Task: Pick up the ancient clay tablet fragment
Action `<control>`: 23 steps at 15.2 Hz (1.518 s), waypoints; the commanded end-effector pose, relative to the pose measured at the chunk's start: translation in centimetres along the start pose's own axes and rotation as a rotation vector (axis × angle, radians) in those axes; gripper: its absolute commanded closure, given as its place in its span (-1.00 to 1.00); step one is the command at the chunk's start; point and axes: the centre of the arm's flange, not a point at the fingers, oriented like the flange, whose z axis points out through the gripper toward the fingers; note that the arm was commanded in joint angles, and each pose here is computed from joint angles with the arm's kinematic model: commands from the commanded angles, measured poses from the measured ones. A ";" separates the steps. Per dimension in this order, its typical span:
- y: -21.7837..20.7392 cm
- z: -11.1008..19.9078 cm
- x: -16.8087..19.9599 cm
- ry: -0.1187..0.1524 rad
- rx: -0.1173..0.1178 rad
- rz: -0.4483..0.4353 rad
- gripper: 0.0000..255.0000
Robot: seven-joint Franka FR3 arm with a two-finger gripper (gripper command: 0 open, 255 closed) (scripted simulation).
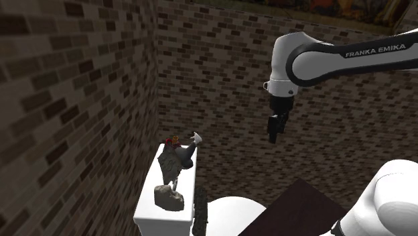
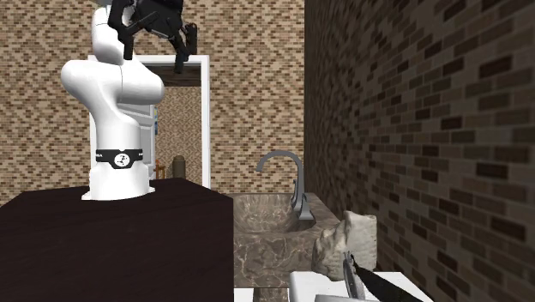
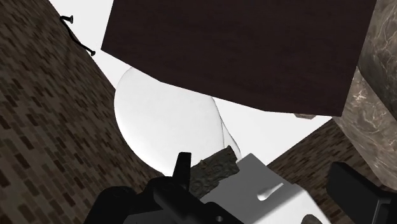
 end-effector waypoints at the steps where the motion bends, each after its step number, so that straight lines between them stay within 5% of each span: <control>1: -1.4 1.0 2.0 0.003 -0.002 -0.015 -1.00; 23: -18.2 13.3 22.1 0.024 -0.025 -0.183 -1.00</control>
